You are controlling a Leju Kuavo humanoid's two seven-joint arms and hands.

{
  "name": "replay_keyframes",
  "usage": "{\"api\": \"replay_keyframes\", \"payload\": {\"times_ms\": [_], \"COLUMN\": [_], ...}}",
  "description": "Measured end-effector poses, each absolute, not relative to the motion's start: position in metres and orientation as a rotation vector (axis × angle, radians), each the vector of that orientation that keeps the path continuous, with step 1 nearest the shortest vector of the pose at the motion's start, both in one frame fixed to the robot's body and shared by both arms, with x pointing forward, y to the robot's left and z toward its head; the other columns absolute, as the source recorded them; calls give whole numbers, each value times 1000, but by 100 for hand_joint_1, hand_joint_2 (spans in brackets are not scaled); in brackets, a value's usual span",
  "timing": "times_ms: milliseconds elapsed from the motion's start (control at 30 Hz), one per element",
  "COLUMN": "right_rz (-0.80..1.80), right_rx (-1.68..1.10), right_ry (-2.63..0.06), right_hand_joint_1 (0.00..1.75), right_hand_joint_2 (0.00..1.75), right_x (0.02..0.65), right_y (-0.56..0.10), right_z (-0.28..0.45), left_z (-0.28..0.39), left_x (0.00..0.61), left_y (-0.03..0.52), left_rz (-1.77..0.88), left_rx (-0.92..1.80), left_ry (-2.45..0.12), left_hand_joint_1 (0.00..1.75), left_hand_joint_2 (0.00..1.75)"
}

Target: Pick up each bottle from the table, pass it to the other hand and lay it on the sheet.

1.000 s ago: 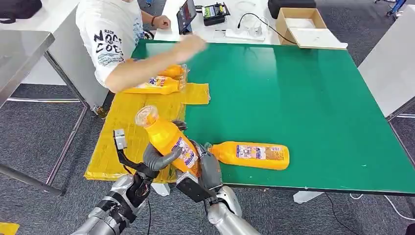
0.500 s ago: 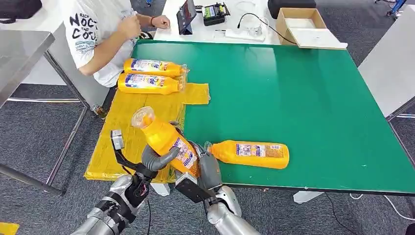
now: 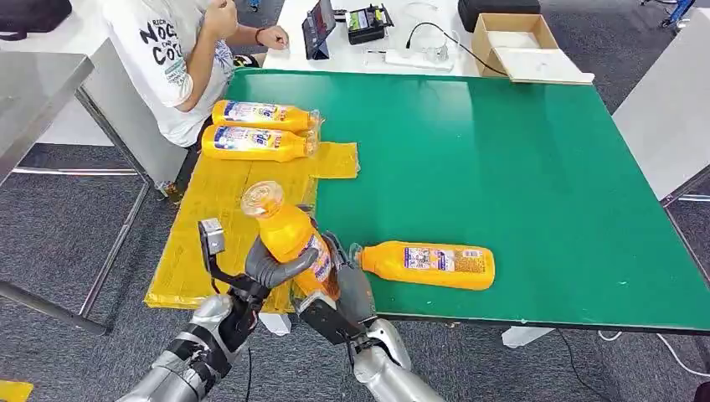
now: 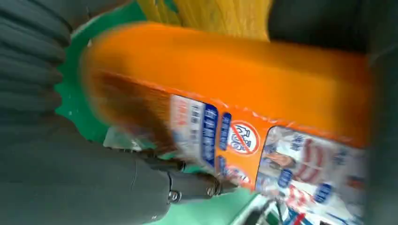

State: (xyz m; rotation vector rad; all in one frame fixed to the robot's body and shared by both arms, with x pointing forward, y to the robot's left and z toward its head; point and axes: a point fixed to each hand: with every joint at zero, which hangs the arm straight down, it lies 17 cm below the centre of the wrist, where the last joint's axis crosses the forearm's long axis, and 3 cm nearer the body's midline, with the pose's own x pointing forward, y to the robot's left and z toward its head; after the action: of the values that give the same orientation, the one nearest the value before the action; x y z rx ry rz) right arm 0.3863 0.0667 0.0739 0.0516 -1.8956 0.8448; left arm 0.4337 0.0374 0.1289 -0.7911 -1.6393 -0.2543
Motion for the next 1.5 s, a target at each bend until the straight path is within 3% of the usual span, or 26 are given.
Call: {"api": "replay_keyframes", "payload": {"times_ms": [267,567,800,1067,1500], "right_rz": [606,427,179,85,37], "right_rx": [138,144,-1,-24,-18], "right_ry": [-1996,-2148,-2303,-2381,-2410], "right_hand_joint_1": [0,0,0,0,0], "right_hand_joint_2": [0,0,0,0,0], "right_x": [413,418,414,407,402], "right_y": [41,7,-40,-58,-67], "right_z": [137,199,252,287,300], "left_z": [197,250,239,137,47], "left_x": [522,546,560,579,561], "left_y": [135,209,221,198,210], "left_rz": [-290,-194,-458,-1057,-1361], "left_rx": [50,488,866,869,717], "left_ry": [-2017,-2139,-2052,-1686,-1364], "left_hand_joint_1": [175,175,175,175,175], "left_hand_joint_2": [175,175,175,175,175]}}
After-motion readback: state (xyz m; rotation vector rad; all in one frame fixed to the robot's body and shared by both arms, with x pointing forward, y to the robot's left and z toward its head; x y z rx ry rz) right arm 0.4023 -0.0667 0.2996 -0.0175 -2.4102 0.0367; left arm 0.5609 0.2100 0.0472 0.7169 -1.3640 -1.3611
